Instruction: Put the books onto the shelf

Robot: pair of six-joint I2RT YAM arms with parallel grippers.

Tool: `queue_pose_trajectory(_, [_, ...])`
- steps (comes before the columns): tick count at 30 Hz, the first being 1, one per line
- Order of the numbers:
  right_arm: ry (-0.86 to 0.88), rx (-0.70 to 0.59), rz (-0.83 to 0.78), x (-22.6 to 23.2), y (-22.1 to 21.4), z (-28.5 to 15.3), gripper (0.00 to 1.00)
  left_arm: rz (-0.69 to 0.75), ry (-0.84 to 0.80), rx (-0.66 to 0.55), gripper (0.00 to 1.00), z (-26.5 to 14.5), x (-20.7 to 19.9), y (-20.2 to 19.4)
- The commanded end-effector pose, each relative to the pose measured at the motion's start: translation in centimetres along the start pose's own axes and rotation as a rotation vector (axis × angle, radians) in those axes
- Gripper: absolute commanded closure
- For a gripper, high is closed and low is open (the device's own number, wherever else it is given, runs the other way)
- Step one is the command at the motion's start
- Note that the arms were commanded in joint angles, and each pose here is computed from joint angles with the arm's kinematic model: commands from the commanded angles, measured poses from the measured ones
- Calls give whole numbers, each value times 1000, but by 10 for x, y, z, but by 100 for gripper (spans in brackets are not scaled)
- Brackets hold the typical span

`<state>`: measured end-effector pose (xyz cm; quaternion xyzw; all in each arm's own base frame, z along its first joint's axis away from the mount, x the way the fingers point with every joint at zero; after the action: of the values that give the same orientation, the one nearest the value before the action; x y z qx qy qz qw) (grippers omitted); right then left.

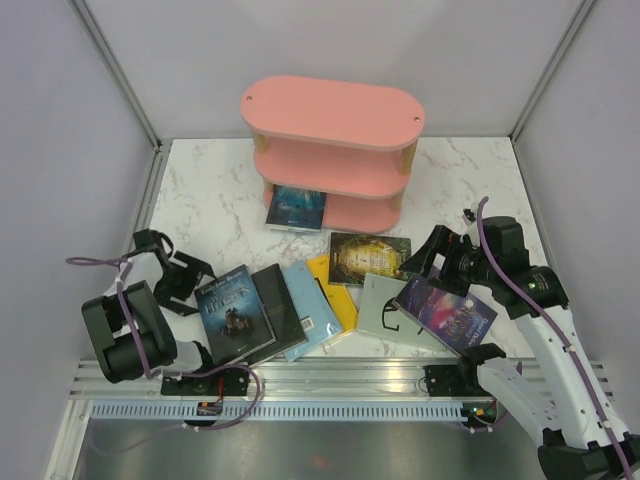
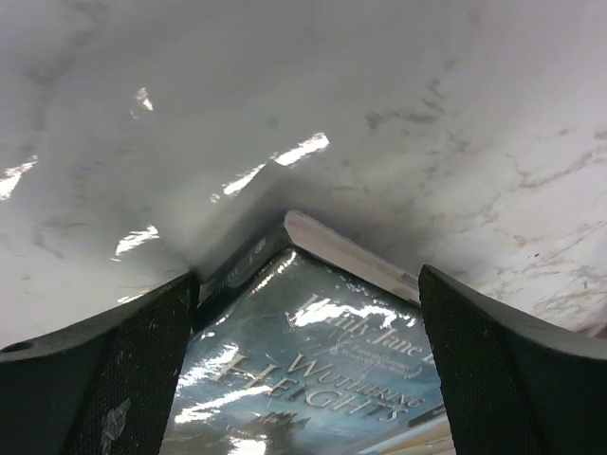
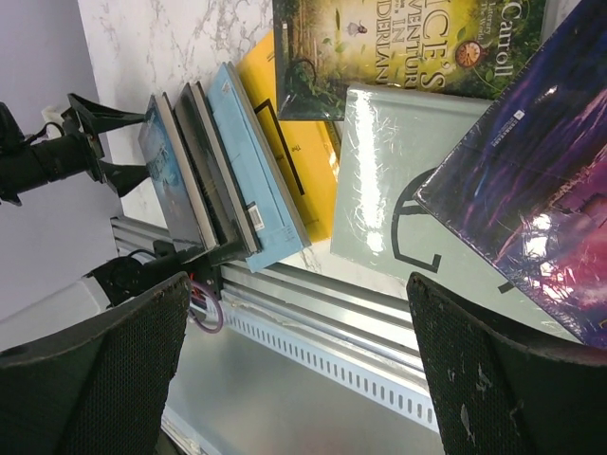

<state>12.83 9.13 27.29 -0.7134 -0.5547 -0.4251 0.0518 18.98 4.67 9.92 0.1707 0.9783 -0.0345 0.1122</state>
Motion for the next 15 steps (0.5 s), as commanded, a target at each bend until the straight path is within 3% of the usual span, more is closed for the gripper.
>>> queue_pose_trajectory(1, [-25, -11, -19, 0, 1, -4, 2, 44, -33, 57, 0, 45, -6, -39])
queue_pose_trajectory(7, [-18, -13, 8, -6, -1, 7, 2, 202, -273, 122, 0, 32, -62, -71])
queue_pose_trajectory(15, [109, 6, 113, -7, -4, 38, 2, 417, -356, 238, 0, 11, -120, -144])
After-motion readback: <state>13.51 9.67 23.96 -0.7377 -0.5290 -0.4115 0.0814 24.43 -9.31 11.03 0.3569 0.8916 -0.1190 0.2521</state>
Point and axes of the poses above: each gripper's point midway between its finger pads, its own z axis out along the fingers, its own x axis along the line the jaws close on, y = z × x, the point moved 9 cm from there along -z, back along the fingers, and after that the axes turned 3 degrees about -z, right-handed, at the moved point
